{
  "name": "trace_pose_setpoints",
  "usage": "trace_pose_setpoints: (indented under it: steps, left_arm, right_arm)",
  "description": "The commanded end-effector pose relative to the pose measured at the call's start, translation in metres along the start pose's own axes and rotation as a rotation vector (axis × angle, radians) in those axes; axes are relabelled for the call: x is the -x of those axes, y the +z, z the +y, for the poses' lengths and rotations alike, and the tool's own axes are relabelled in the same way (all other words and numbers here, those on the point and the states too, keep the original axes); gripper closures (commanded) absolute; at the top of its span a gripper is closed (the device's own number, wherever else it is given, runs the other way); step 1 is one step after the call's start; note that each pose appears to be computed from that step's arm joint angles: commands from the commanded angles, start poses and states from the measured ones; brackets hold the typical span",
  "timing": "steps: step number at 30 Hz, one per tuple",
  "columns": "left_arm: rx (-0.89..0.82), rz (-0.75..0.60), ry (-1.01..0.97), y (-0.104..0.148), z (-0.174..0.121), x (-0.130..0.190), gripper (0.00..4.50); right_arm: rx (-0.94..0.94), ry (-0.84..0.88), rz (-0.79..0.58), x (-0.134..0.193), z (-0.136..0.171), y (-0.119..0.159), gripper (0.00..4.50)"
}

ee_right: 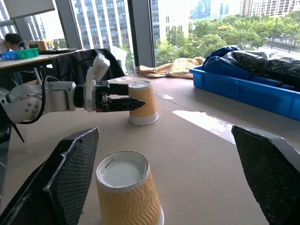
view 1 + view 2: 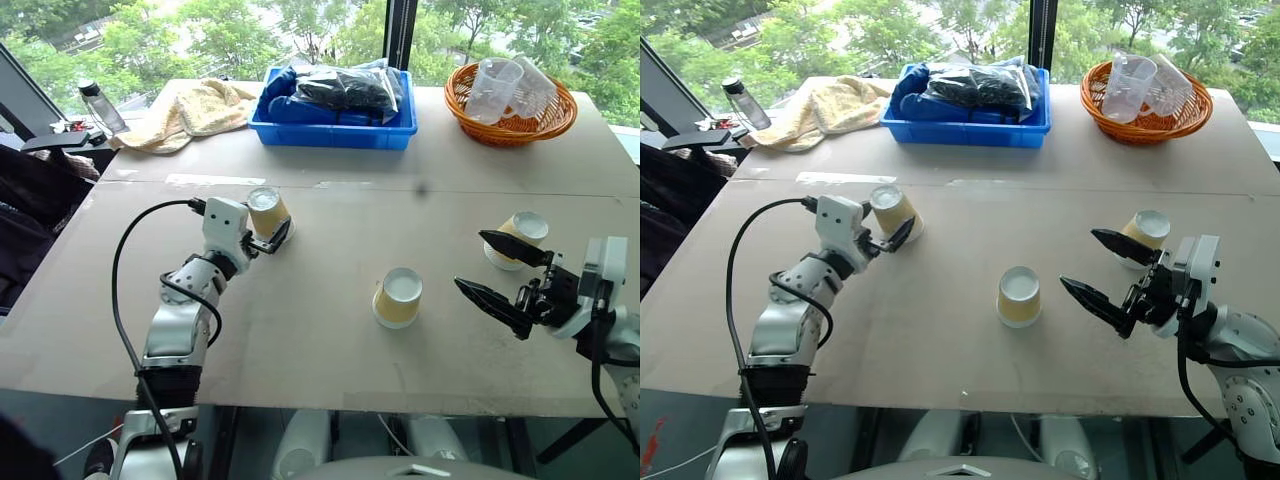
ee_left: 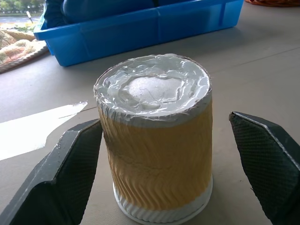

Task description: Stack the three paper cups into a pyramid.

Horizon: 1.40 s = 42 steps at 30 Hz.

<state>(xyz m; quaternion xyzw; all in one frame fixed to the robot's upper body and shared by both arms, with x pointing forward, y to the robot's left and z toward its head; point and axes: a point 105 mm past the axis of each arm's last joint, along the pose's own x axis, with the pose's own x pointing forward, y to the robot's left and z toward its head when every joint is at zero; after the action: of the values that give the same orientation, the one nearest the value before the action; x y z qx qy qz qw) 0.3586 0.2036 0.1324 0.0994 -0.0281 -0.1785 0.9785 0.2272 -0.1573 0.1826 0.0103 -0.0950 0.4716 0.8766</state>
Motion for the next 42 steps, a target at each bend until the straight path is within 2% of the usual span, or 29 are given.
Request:
trace_pose_setpoints:
  steps: [1,2,3,4,6,8,11,13,18,21,24,27,32,42]
  left_arm:
    - [-0.039,-0.05,0.004,0.013,0.003,-0.004,0.08]
    - [-0.038,-0.052,0.006,0.013,0.004,-0.005,0.08]
    - [-0.037,-0.054,0.008,0.013,0.004,-0.006,0.58]
    - [-0.04,-0.055,0.006,0.013,0.004,-0.007,0.76]
    - [-0.04,-0.059,-0.006,0.013,0.002,-0.008,1.57]
    - [-0.05,-0.059,-0.015,0.012,0.001,-0.009,2.2]
    - [-0.056,-0.061,-0.034,0.011,-0.001,-0.008,2.2]
    - [-0.024,-0.084,-0.113,0.014,-0.012,-0.006,2.2]
    - [0.006,-0.096,-0.512,0.02,-0.073,0.017,2.2]
    - [-0.024,-0.071,-0.808,0.019,-0.116,0.046,2.2]
    - [-0.045,-0.073,-0.929,0.019,-0.136,0.057,2.2]
    - [-0.069,-0.076,-0.938,0.015,-0.144,0.055,2.2]
    - [-0.142,-0.061,-0.892,0.005,-0.139,0.047,2.2]
    - [-0.208,-0.077,-0.866,0.001,-0.137,0.04,2.2]
  right_arm:
    - [0.033,0.017,-0.024,-0.003,0.006,0.009,0.0]
    - [0.033,0.017,-0.024,-0.003,0.006,0.009,0.0]
    - [0.034,0.017,-0.022,-0.002,0.005,0.009,0.0]
    - [0.035,0.017,-0.021,-0.002,0.005,0.009,0.0]
    - [0.035,0.017,-0.018,-0.001,0.005,0.008,0.0]
    - [0.035,0.016,-0.015,-0.001,0.005,0.007,0.0]
    - [0.034,0.017,-0.02,0.0,0.005,0.007,0.0]
    - [0.035,0.014,-0.017,0.002,0.004,0.006,0.0]
    - [0.042,0.004,-0.002,0.008,0.001,0.006,0.0]
    - [0.049,-0.004,0.02,0.013,-0.001,0.004,0.0]
    - [0.04,-0.016,0.034,0.018,-0.002,0.001,0.0]
    - [0.037,-0.024,0.051,0.023,-0.001,-0.003,0.0]
    - [0.031,-0.034,0.05,0.031,-0.002,-0.009,0.0]
    - [0.036,-0.026,0.047,0.037,-0.004,-0.014,0.0]
